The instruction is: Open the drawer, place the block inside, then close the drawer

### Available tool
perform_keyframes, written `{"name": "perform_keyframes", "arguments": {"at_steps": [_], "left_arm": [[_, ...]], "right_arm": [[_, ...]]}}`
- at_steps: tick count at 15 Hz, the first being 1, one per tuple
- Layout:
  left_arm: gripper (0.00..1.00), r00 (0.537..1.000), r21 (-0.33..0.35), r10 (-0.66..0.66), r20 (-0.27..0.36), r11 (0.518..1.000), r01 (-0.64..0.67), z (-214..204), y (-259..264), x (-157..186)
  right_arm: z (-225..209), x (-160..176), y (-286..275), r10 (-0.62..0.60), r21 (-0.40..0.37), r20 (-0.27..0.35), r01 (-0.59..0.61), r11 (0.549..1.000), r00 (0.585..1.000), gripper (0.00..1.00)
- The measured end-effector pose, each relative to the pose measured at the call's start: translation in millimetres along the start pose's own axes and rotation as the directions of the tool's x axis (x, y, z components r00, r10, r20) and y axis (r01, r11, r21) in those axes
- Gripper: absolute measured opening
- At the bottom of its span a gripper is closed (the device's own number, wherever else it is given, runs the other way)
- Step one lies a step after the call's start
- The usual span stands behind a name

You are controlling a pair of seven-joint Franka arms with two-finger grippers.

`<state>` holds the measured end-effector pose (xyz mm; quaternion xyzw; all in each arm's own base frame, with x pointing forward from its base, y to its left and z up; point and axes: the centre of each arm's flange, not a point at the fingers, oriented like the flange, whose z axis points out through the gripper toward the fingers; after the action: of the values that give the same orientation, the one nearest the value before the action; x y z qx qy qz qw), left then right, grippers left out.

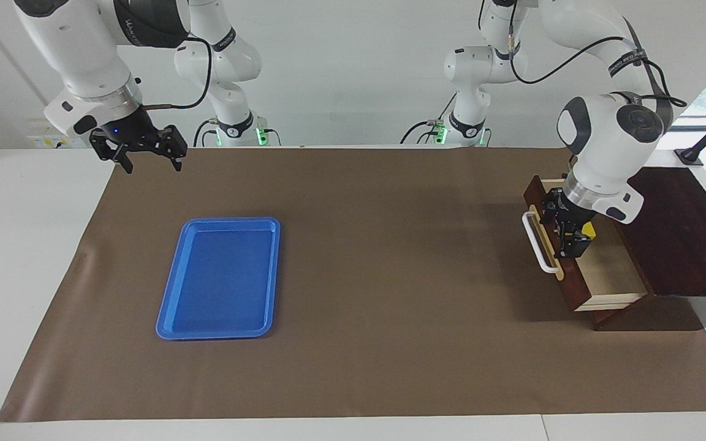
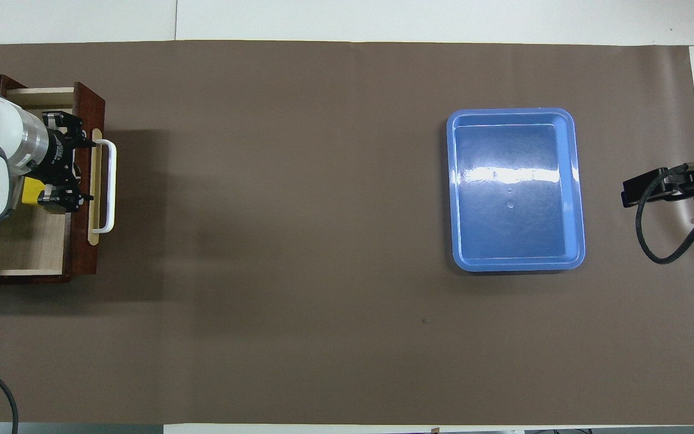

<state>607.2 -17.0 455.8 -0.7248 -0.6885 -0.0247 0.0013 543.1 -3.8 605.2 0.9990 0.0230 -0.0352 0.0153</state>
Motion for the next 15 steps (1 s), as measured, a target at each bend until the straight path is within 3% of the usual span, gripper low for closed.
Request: {"name": "perform_keyframes", "arguments": {"at_steps": [9,15], "left_arm": [[1.0,0.996,-0.028,0.086,-0.023,0.996,-0.087,-2.9,-6.3,104.8],[1.0,0.988,-0.023,0.152,-0.014,0.988,-0.152,-2.6,-7.0,103.9]], "right_arm": [[0.6,-0.2,0.4,0.019,0.0,0.002,-0.019,1.0,1.0,1.0],[0.6,-0.2,0.9,0.02,0.0,0.003,-0.02,1.0,1.0,1.0]]}}
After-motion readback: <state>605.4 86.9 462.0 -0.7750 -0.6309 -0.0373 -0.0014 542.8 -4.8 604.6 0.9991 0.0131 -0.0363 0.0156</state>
